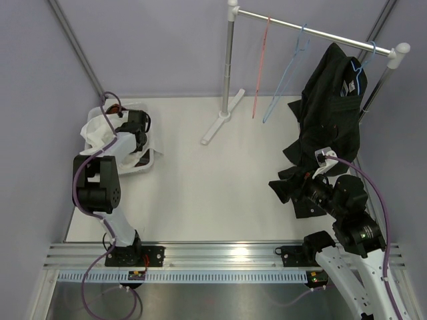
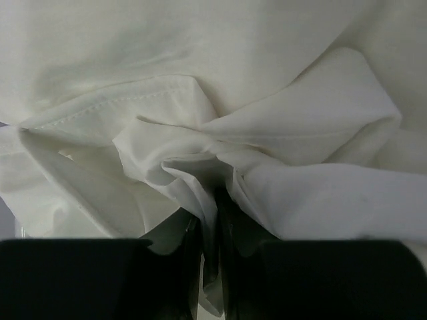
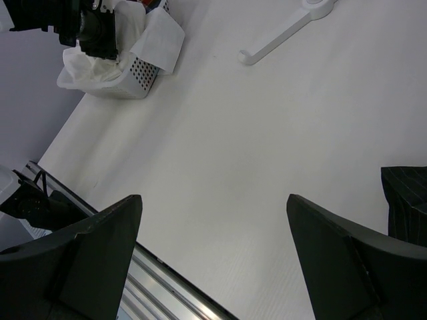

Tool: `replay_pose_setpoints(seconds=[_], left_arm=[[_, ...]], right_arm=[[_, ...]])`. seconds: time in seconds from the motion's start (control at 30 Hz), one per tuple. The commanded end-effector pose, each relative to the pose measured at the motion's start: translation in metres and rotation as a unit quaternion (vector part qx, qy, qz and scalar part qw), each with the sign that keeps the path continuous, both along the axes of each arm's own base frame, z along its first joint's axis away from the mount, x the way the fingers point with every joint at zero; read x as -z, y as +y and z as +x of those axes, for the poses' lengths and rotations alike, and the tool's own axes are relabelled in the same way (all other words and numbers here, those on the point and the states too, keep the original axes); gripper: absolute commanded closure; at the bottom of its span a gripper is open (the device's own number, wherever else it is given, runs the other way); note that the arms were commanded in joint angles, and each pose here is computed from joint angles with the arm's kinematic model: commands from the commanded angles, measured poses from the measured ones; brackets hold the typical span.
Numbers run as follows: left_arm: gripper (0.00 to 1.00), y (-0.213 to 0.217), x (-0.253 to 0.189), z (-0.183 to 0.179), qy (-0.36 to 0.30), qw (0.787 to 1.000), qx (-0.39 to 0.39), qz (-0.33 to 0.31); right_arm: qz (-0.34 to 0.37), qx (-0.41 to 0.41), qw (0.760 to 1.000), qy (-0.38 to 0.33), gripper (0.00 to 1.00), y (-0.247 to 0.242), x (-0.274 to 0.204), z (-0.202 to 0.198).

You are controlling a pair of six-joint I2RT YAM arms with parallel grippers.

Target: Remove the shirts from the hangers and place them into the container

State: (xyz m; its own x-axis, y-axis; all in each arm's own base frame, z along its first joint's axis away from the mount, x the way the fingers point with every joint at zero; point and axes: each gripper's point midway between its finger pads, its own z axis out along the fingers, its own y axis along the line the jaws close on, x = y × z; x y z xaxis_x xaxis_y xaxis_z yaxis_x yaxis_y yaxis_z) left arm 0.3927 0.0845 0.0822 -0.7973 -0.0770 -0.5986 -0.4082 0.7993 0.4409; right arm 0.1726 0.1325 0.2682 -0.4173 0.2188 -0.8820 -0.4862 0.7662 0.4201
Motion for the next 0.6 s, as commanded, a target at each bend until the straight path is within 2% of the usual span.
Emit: replay_pose_setpoints(seconds=[0.0, 0.07, 0.1, 0.13, 0.2, 0.27, 0.37, 0.57], left_arm=[[0.75, -0.018, 0.023, -0.007, 0.030, 0.997, 0.005, -0.066], [0.63, -0.018, 0.015, -0.007, 0.026, 0.997, -0.010, -0.069], [0.54, -0.019, 0.002, -0.007, 0.015, 0.997, -0.009, -0.073], [0.34, -0.019, -0.008, -0.006, 0.000, 0.997, -0.007, -0.076], [0.22, -0.021, -0.044, -0.004, -0.052, 0.995, -0.007, -0.083], [0.14, -0.022, -0.070, -0.004, -0.089, 0.992, -0.003, -0.088], [0.11, -0.023, -0.113, -0.006, -0.141, 0.986, 0.005, -0.086], [0.03, -0.028, -0.151, -0.022, -0.162, 0.985, 0.017, -0.061]], right_arm=[[0.009, -0.007, 1.000, -0.012, 0.01, 0.003, -0.005, 0.001], [0.010, -0.007, 1.000, -0.014, 0.01, 0.003, -0.006, 0.001], [0.010, -0.008, 1.000, -0.014, 0.01, 0.004, -0.006, 0.001], [0.011, -0.009, 1.000, -0.014, 0.01, 0.004, -0.006, 0.001], [0.011, -0.010, 1.000, -0.016, 0.00, 0.004, -0.007, 0.000], [0.011, -0.010, 1.000, -0.018, 0.00, 0.003, -0.008, -0.001], [0.013, -0.009, 1.000, -0.017, 0.01, 0.004, -0.007, 0.000], [0.014, -0.012, 1.000, -0.017, 0.01, 0.005, -0.007, -0.001]])
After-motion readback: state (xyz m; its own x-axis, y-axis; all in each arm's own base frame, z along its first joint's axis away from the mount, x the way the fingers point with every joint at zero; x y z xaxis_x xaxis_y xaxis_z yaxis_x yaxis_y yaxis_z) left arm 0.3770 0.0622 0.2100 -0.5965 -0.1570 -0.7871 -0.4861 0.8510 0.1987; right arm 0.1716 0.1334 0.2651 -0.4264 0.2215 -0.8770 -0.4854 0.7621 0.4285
